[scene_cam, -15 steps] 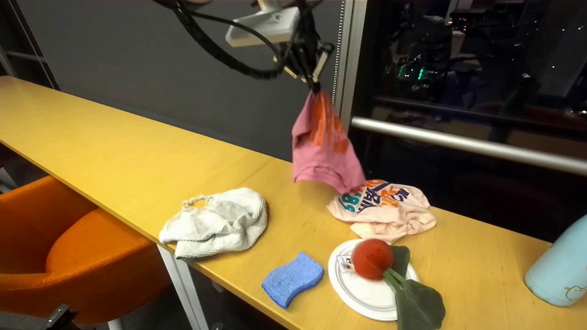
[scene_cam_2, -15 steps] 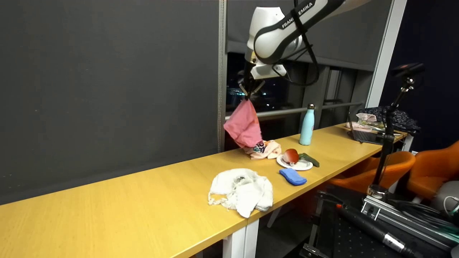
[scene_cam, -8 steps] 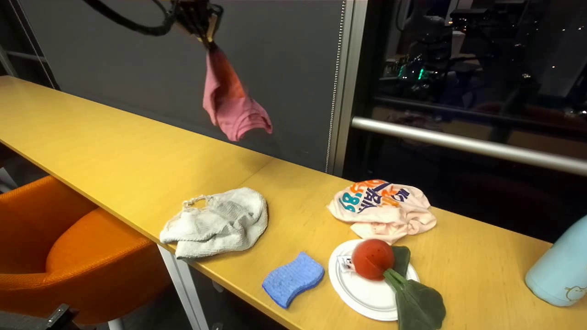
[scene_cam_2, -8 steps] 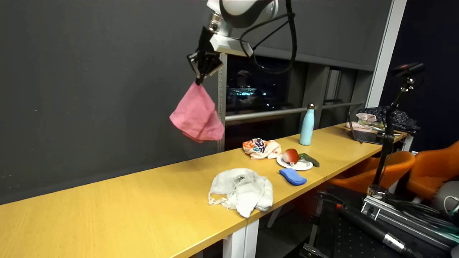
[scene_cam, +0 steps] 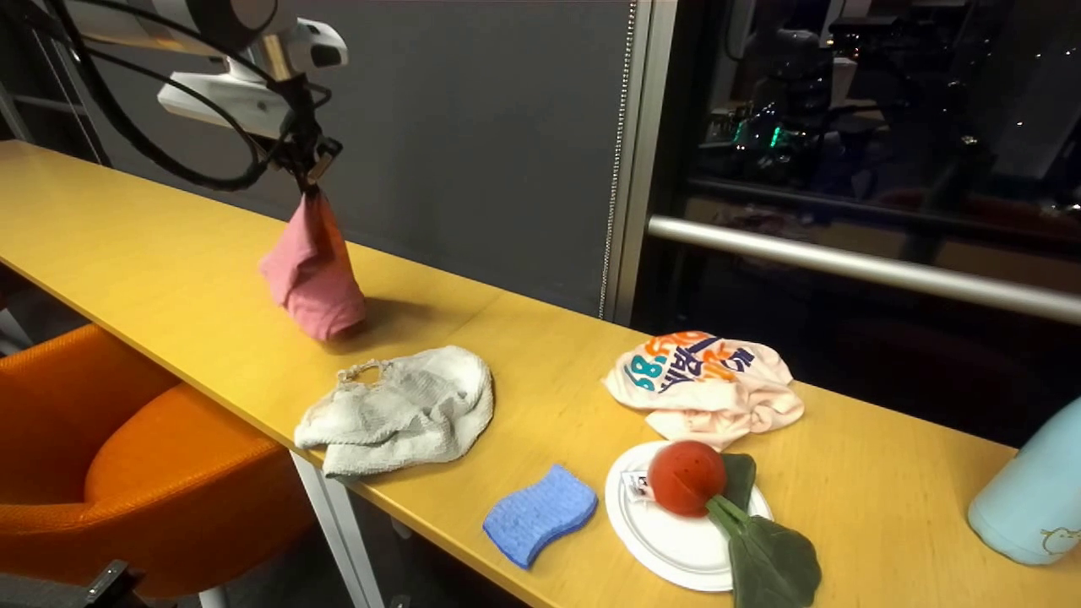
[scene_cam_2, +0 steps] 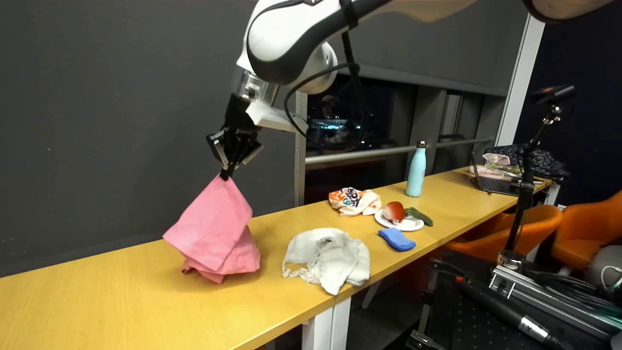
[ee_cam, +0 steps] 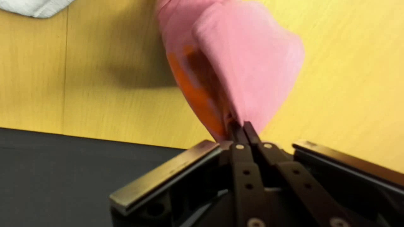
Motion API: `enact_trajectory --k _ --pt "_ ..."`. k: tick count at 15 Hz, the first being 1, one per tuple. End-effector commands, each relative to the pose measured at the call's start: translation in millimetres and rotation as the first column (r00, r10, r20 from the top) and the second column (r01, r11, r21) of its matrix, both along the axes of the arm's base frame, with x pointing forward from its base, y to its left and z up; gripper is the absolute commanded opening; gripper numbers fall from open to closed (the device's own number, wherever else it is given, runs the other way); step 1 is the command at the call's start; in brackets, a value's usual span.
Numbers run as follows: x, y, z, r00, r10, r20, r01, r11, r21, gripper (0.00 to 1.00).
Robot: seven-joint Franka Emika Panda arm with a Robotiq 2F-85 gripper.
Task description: Move the pink and peach shirts to the left
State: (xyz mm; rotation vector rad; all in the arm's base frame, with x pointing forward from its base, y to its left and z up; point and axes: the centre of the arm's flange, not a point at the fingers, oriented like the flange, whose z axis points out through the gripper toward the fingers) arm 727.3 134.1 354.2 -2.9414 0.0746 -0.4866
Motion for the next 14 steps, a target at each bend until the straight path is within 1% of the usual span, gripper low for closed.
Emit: enact_trajectory --k 1,2,3,4,5,6,7,9,10,11,12,13,14 --pt "24 -21 -26 0.999 0.016 -0.041 -0.015 1.0 0.025 0.26" --pt "27 -29 -36 0.999 0.019 -0.043 -0.018 1.0 0.023 0.3" --pt "28 -37 -36 0.999 0.017 -0.046 -0.016 1.0 0.021 0.32" --pt "29 -46 -35 0.999 0.008 -0.046 -0.007 1.0 0.017 0.4" --pt "30 -55 -33 0.999 -0.001 -0.046 0.002 1.0 0.012 0.46" --pt "28 -70 -27 0.999 -0.017 -0.043 0.017 1.0 0.005 0.55" --pt "27 -84 -21 0.998 -0.039 -0.046 0.039 0.999 -0.006 0.61" --pt "14 -123 -11 0.991 -0.098 -0.087 0.095 0.995 -0.041 0.76" --pt "2 -150 -11 0.985 -0.132 -0.109 0.126 0.99 -0.065 0.82" --pt "-8 -170 -7 0.979 -0.161 -0.127 0.151 0.985 -0.082 0.91" --pt "-22 -199 -8 0.971 -0.196 -0.138 0.182 0.978 -0.105 0.97" --pt "-34 -224 -8 0.963 -0.229 -0.142 0.212 0.969 -0.125 1.0" --pt "-43 -253 -17 0.954 -0.265 -0.139 0.246 0.959 -0.139 1.0"
